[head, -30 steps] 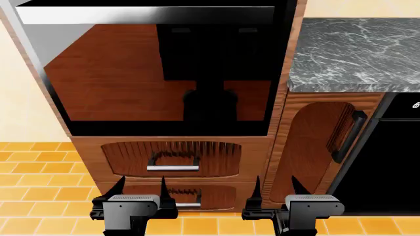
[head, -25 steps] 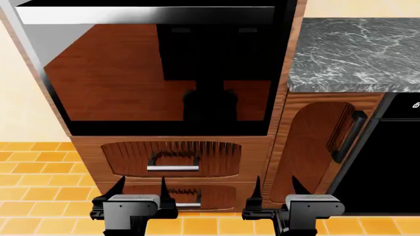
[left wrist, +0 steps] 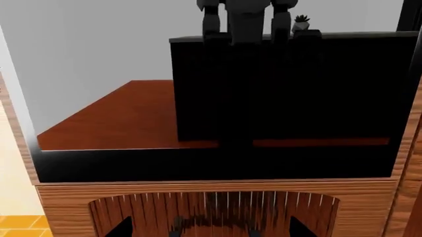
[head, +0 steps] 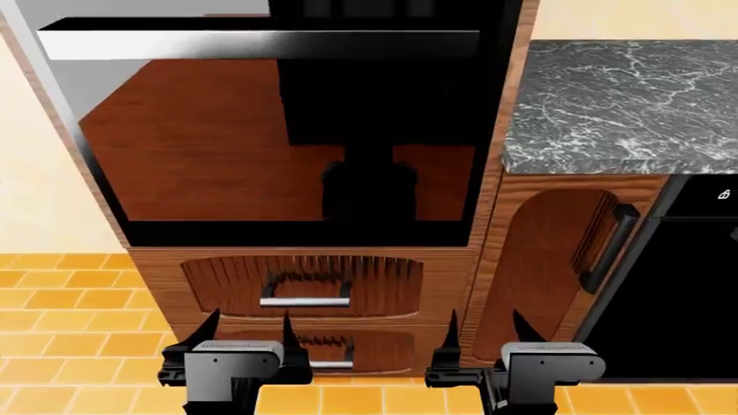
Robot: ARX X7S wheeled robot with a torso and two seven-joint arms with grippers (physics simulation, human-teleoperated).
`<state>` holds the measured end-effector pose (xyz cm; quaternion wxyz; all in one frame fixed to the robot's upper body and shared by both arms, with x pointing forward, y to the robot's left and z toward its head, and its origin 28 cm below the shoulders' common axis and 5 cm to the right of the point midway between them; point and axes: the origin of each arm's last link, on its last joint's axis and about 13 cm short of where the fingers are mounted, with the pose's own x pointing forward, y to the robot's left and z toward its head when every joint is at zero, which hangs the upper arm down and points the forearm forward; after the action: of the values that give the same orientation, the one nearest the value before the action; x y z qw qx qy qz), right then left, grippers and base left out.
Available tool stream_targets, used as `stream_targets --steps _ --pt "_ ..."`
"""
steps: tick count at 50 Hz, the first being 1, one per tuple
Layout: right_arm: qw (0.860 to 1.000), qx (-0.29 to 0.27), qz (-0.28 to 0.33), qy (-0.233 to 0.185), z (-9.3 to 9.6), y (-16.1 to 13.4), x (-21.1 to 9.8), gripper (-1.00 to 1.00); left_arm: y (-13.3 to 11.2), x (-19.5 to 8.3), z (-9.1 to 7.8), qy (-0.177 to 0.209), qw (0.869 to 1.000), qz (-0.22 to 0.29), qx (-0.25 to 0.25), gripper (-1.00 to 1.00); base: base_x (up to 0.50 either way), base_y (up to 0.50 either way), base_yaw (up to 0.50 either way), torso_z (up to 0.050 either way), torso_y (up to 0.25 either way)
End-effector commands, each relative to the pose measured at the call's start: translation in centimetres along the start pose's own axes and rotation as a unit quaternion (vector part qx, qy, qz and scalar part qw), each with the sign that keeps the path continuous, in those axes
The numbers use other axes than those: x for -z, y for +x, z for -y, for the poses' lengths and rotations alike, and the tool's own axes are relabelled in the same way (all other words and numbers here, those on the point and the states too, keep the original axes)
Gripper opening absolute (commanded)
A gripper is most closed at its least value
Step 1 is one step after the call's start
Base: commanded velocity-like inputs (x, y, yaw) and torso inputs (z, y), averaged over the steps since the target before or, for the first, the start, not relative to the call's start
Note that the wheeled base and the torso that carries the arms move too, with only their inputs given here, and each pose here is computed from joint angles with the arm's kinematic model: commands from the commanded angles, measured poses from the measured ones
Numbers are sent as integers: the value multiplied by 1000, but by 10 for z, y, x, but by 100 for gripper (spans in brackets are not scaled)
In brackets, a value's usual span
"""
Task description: Preheat the oven by turning the temperature knob.
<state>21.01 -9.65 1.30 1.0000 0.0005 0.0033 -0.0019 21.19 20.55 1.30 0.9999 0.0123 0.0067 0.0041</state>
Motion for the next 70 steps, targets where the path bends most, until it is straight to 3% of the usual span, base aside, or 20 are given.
stream_targets --steps 1,31,33,34,35,36,41,42,43,44,45,48,51,57,70 --pt "1000 0 -3 2 0 0 0 100 0 0 0 2 1000 -2 1 100 0 0 0 50 62" --pt "1000 12 -1 -2 0 1 1 100 1 0 1 2 1000 -3 11 100 0 0 0 50 52" --pt "1000 17 21 7 0 0 -3 100 0 -3 0 5 1000 10 4 100 0 0 0 31 20" --pt "997 30 69 18 1 -2 -11 100 -1 -9 -2 20 999 30 -7 100 0 0 0 0 0" --pt "997 25 68 16 1 -5 -17 100 -2 -14 -4 36 999 28 -16 100 0 0 0 0 0" --pt "996 17 84 20 -1 -10 -31 100 -7 -27 -6 0 998 60 -13 100 0 0 0 0 0" --pt "991 -6 129 25 -5 -33 -100 100 -33 -72 -17 32 992 120 -31 100 0 0 0 0 0" --pt "989 -8 144 33 -5 -39 -116 100 -42 -90 -20 33 987 155 -36 100 0 0 0 0 0" --pt "988 -21 127 83 -6 -45 -130 100 -48 -102 -22 48 985 164 -33 100 0 0 0 0 0" --pt "988 -29 123 93 -5 -48 -137 100 -51 -110 -22 54 982 175 -37 100 0 0 0 0 0" --pt "987 -21 150 59 -4 -53 -148 100 -57 -126 -24 57 979 191 -43 100 0 0 0 0 0" --pt "986 -39 142 78 -3 -60 -167 100 -67 -154 -27 56 969 234 -50 100 0 0 0 0 0" --pt "983 -61 145 91 -5 -70 -183 100 -65 -157 -32 50 969 236 -52 100 0 0 0 0 0" --pt "982 -45 169 72 -5 -77 -203 100 -65 -157 -37 68 972 220 -51 100 0 0 0 0 0" --pt "979 -44 193 46 -9 -82 -215 100 -65 -153 -36 63 974 215 -41 100 0 0 0 0 0"
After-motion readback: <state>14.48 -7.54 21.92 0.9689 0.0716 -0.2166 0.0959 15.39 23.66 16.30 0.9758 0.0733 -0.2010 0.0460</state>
